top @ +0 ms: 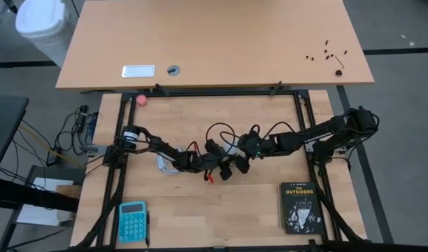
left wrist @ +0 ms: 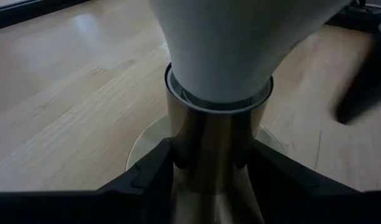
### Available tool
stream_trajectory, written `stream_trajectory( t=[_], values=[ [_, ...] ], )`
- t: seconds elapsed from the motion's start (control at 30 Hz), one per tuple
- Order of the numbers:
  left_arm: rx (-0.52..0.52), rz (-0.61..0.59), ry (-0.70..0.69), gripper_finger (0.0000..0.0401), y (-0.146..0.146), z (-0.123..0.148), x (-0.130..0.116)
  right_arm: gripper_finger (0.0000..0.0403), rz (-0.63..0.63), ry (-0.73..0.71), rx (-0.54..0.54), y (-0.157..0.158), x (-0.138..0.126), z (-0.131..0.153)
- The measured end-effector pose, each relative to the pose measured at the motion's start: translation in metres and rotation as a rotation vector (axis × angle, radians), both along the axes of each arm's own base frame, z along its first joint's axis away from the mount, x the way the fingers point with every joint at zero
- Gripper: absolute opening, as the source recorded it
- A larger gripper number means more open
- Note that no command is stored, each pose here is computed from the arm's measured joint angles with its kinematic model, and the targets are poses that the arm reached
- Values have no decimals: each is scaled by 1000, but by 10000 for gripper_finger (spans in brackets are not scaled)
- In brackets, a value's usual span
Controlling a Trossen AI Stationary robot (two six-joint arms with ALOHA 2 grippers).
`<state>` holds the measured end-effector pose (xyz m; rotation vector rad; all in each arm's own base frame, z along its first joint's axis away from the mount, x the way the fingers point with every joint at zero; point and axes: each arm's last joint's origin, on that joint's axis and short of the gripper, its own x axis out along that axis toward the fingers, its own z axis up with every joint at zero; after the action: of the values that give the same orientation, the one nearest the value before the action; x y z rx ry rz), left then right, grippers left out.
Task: Screw lightbulb
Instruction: Insert the white lightbulb into the silver lamp
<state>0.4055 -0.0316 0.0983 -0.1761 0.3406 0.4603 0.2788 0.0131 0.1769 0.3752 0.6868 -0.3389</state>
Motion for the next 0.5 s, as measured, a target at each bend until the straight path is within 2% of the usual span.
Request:
stream_trajectory(
  t=[0.27,0.5],
  values=[
    [-4,-10,5,188,0,0,0,310,71,11,-1,3,-9,11],
    [-1,-12,8,188,0,0,0,310,66,-62,-112,7,-29,42]
  ],
)
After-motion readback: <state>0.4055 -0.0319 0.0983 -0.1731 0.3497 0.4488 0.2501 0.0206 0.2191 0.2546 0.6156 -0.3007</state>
